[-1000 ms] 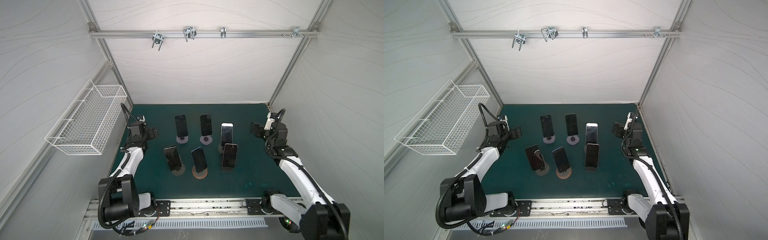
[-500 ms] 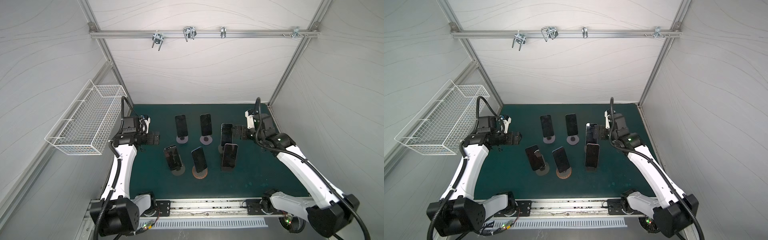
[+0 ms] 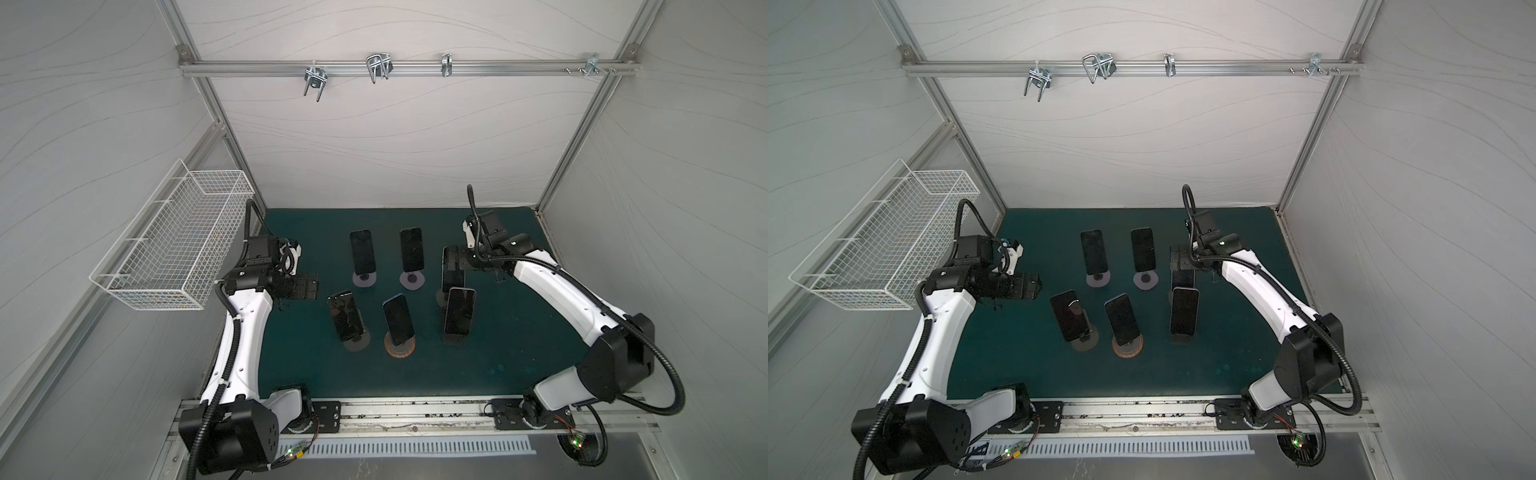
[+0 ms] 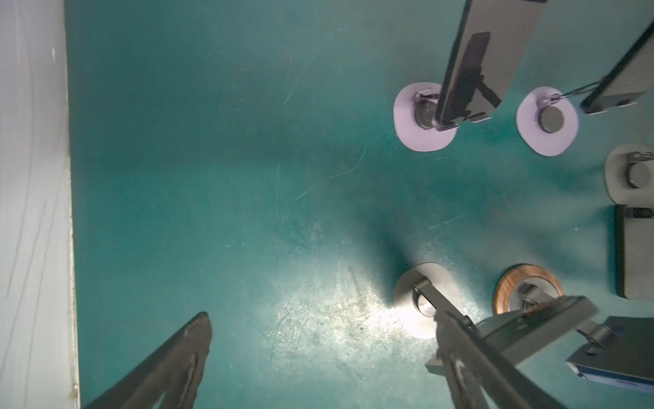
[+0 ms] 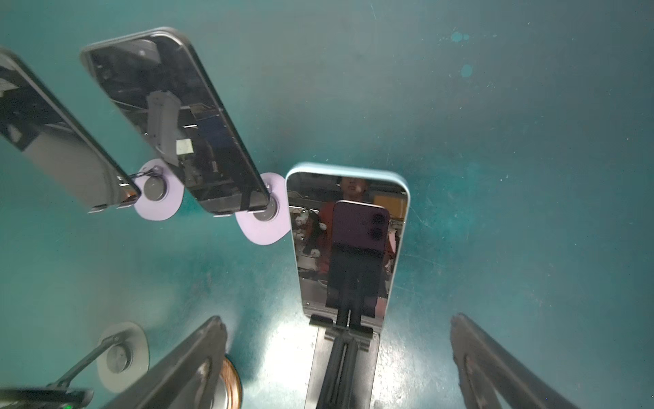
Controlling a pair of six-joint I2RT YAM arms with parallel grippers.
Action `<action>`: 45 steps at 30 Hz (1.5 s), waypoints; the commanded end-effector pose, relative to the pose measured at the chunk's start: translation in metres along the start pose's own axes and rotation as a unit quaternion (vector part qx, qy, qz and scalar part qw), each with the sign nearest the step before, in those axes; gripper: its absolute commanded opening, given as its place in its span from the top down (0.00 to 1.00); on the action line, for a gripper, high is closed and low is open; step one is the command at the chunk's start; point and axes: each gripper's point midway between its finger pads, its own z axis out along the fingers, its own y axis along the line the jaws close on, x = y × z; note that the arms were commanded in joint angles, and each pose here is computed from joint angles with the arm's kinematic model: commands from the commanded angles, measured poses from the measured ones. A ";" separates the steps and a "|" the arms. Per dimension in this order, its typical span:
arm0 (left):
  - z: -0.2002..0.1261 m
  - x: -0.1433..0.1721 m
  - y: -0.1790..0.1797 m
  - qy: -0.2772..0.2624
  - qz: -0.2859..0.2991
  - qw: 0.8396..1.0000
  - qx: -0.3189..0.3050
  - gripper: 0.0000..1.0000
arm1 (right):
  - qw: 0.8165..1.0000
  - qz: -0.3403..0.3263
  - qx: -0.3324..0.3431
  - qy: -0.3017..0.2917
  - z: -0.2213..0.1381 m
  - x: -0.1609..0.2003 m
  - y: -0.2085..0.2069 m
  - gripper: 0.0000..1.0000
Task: Remove the phone from the phone stand
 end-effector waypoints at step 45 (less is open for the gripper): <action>-0.002 -0.005 -0.001 0.007 -0.013 1.000 0.006 0.00 | 0.997 0.019 0.075 -0.005 0.004 -0.019 -0.021 0.35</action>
